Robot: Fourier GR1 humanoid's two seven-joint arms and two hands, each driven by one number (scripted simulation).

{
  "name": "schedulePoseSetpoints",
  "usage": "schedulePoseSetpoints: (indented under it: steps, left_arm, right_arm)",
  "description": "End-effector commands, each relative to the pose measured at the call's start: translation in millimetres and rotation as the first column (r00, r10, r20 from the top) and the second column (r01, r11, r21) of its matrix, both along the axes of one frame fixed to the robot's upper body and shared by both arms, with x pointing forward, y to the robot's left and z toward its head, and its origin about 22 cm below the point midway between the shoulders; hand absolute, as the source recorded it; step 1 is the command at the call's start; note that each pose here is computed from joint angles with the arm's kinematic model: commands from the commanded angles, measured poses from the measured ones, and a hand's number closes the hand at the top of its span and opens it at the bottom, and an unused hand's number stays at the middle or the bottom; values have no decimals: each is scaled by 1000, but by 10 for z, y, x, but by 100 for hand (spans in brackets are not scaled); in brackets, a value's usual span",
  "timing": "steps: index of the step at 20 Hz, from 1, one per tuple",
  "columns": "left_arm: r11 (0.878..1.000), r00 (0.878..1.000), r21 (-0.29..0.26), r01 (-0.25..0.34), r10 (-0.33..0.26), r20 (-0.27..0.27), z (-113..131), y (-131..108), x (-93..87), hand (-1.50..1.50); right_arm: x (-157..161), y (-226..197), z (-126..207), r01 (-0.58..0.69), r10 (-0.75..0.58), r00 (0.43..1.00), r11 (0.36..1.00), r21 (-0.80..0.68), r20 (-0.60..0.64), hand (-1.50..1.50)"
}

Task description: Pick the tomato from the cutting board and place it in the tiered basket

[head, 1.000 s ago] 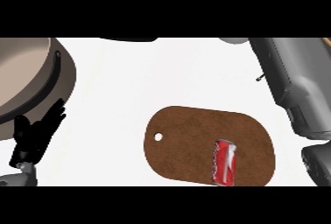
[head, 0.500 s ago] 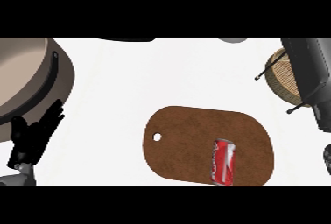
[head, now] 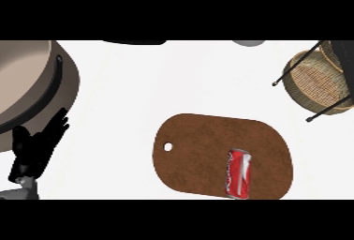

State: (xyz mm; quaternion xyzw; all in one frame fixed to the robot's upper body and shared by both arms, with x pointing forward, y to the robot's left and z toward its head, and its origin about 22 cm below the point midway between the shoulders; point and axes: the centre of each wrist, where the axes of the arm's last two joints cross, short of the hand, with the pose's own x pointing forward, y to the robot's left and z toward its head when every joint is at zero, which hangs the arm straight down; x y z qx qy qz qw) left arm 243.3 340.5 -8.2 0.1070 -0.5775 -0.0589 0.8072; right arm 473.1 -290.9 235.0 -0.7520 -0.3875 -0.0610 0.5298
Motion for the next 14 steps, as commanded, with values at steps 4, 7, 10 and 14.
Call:
schedulePoseSetpoints:
  steps: [4,7,10,14]
  left_arm:
    - [1000,1000,-4,-5,5,-2,32,-17,80,0]
    - [1000,1000,-8,-4,4,-4,33,50,7,0]
    - [1000,1000,13,-7,7,3,17,13,-35,0]
    - [1000,1000,13,-9,9,1,16,96,-38,0]
  right_arm:
    - [-15,-236,127,80,-153,925,974,-214,-347,150]
    - [-73,-448,241,52,-163,883,966,-254,-440,150]
    - [-36,-319,342,10,-135,860,969,-248,-493,150]
    - [-85,-481,341,-31,-116,849,963,-267,-516,150]
